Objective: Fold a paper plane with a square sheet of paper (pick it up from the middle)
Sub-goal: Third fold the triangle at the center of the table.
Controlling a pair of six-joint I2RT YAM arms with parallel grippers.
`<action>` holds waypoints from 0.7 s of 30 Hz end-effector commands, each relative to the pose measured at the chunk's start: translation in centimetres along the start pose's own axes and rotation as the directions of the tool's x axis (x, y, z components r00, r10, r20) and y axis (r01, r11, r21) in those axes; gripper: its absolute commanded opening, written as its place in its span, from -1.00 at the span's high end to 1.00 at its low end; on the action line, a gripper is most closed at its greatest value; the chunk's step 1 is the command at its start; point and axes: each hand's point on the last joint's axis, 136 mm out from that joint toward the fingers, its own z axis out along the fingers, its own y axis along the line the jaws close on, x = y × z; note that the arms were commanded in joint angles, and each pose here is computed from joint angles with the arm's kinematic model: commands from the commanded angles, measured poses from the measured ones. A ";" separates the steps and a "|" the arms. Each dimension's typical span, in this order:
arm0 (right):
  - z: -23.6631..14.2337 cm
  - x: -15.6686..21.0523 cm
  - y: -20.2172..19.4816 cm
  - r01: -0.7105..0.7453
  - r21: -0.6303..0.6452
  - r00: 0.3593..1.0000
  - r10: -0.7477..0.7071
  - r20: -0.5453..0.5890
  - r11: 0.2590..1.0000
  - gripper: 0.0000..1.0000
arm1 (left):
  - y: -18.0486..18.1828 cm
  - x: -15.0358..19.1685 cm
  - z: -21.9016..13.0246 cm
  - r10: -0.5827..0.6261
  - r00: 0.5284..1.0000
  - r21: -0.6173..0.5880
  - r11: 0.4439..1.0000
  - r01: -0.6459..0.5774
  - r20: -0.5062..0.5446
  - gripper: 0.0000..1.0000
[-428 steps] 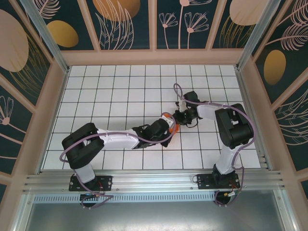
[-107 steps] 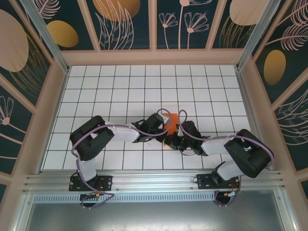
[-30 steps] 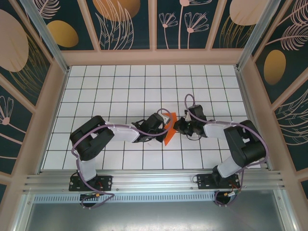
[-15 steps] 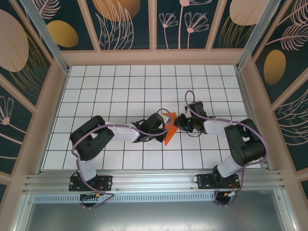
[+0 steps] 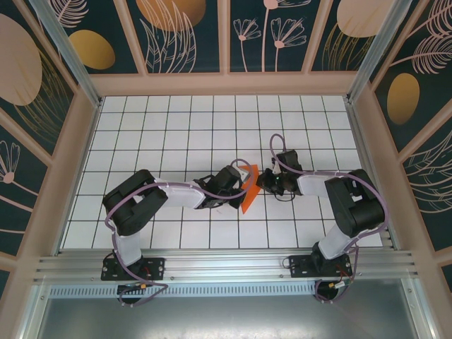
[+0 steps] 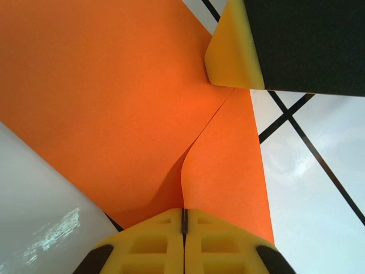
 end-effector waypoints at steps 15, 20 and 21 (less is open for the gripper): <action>-0.2 0.0 0.4 0.070 0.003 0.997 -0.070 -0.031 0.998 0.74 | 2.0 -5.2 -5.5 -0.122 0.990 -0.100 0.987 0.129 0.076 0.24; -0.3 -0.5 0.9 0.075 -0.004 0.997 -0.075 -0.025 0.997 0.73 | -0.7 -5.9 -5.6 -0.121 0.991 0.043 0.992 0.119 0.054 0.60; -0.3 -0.6 1.0 0.077 -0.005 0.997 -0.077 -0.023 0.997 0.72 | -1.2 -5.8 -5.4 -0.122 0.992 0.069 0.990 0.119 0.042 0.65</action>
